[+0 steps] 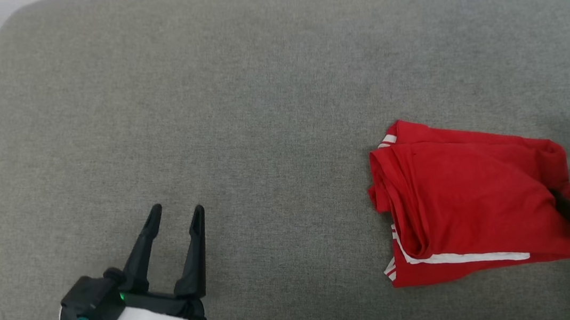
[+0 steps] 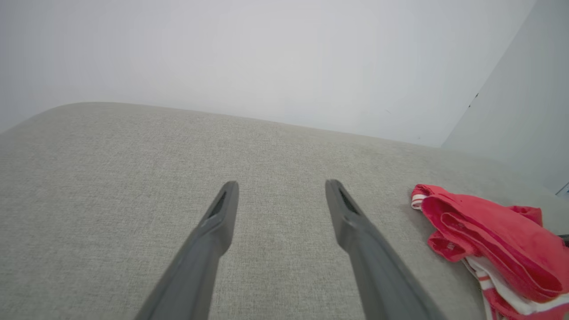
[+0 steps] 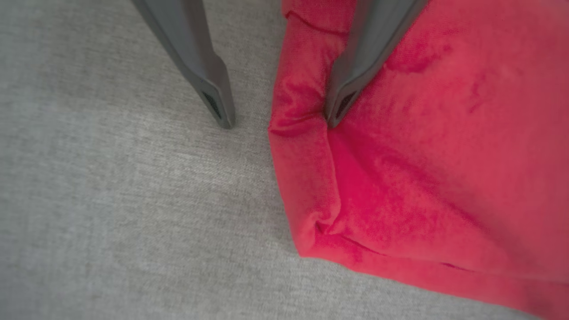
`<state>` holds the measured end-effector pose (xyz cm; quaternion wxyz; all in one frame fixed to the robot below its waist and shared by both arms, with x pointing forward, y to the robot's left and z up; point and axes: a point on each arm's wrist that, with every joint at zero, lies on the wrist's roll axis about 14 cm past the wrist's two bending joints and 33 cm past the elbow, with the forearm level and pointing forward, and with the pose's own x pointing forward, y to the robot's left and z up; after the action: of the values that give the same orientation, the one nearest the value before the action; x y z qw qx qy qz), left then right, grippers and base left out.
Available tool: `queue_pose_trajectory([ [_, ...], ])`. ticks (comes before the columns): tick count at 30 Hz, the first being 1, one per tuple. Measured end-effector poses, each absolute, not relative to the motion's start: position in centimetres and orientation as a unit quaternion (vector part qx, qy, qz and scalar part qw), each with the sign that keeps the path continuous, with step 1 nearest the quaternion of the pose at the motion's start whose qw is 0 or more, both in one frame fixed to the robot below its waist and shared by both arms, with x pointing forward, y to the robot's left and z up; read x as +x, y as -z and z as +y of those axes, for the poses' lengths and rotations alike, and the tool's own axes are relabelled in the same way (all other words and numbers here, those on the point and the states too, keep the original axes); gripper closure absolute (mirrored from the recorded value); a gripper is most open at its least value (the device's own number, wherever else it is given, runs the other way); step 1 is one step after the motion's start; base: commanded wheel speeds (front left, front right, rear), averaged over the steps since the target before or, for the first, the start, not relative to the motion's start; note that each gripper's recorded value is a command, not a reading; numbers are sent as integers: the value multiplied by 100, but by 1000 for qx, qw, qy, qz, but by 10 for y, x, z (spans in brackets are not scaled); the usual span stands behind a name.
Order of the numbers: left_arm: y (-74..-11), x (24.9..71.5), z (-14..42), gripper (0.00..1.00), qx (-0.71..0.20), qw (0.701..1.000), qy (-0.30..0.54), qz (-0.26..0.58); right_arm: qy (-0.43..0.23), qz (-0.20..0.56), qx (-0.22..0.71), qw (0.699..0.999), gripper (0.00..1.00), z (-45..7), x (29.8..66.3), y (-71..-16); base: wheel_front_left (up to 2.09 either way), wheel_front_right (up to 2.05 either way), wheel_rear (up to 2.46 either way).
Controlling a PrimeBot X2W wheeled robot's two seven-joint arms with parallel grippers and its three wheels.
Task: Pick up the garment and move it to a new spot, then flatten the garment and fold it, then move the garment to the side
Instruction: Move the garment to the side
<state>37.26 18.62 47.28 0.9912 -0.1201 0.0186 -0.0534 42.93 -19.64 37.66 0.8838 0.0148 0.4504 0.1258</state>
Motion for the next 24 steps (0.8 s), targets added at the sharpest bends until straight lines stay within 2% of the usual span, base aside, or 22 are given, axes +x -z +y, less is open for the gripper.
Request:
queue_pose_trajectory([
  [2, -473, 379, 188, 0, -117, 992, 54, 18, -128, 463, 26, 877, 0, -192, 429, -371, 0, 0, 0],
  [3, -472, 380, 187, 0, -115, 992, 56, 20, -129, 465, 30, 876, 16, -190, 429, -370, 0, 0, 0],
  [4, -470, 381, 187, 0, -114, 992, 58, 22, -130, 466, 32, 875, 62, -188, 429, -369, 0, 0, 0],
  [5, -470, 383, 186, 0, -113, 991, 60, 23, -131, 464, 36, 875, 96, -186, 429, -369, 0, 0, 0],
  [6, -469, 385, 186, 0, -111, 992, 64, 23, -131, 463, 42, 876, 100, -184, 428, -369, 0, 0, 0],
  [9, -470, 391, 184, 0, -109, 991, 71, 22, -134, 455, 50, 879, 100, -179, 427, -370, 0, 0, 0],
  [15, -468, 410, 174, 0, -104, 989, 101, 21, -100, 409, 69, 904, 100, -199, 431, -383, 0, 0, 0],
  [16, -469, 420, 166, 0, -100, 988, 119, 17, -69, 395, 72, 913, 100, -221, 432, -388, 0, 0, 0],
  [17, -469, 420, 166, 0, -100, 988, 119, 17, -69, 395, 72, 913, 100, -221, 432, -388, 0, 0, 0],
  [24, -470, 459, 131, 0, -88, 977, 196, 3, 64, 352, 70, 931, 100, -313, 420, -405, 0, 0, 0],
])
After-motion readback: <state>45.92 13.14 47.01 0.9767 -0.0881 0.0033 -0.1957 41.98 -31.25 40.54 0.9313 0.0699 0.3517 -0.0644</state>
